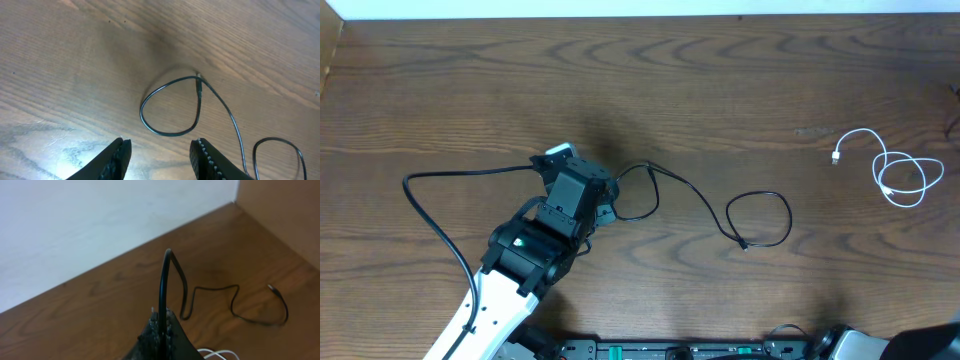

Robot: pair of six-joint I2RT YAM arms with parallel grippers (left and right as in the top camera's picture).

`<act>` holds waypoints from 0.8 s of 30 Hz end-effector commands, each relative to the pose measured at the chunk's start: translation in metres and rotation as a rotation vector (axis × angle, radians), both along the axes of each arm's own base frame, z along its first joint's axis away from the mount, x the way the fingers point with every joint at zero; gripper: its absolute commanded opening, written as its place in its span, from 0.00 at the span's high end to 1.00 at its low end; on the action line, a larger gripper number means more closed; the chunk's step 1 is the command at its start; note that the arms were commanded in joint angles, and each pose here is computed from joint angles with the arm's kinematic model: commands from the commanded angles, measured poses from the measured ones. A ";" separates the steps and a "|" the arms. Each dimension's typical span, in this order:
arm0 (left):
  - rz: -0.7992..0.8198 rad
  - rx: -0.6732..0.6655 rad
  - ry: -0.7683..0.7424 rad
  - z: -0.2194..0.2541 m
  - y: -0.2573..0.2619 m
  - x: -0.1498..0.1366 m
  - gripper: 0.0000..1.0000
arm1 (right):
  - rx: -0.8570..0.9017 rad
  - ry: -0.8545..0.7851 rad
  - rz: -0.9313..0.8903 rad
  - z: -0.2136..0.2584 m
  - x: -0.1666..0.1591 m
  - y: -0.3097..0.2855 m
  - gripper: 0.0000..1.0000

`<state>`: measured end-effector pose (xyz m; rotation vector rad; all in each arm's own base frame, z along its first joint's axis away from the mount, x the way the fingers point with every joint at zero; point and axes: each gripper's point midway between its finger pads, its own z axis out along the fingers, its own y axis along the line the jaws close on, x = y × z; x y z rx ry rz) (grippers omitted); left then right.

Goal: Untangle cables

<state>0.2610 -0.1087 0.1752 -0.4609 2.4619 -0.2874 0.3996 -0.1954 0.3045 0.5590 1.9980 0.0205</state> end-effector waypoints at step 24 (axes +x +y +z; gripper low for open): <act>0.003 0.196 0.109 -0.039 0.015 0.009 0.53 | 0.136 0.361 0.699 -0.084 -0.027 0.198 0.32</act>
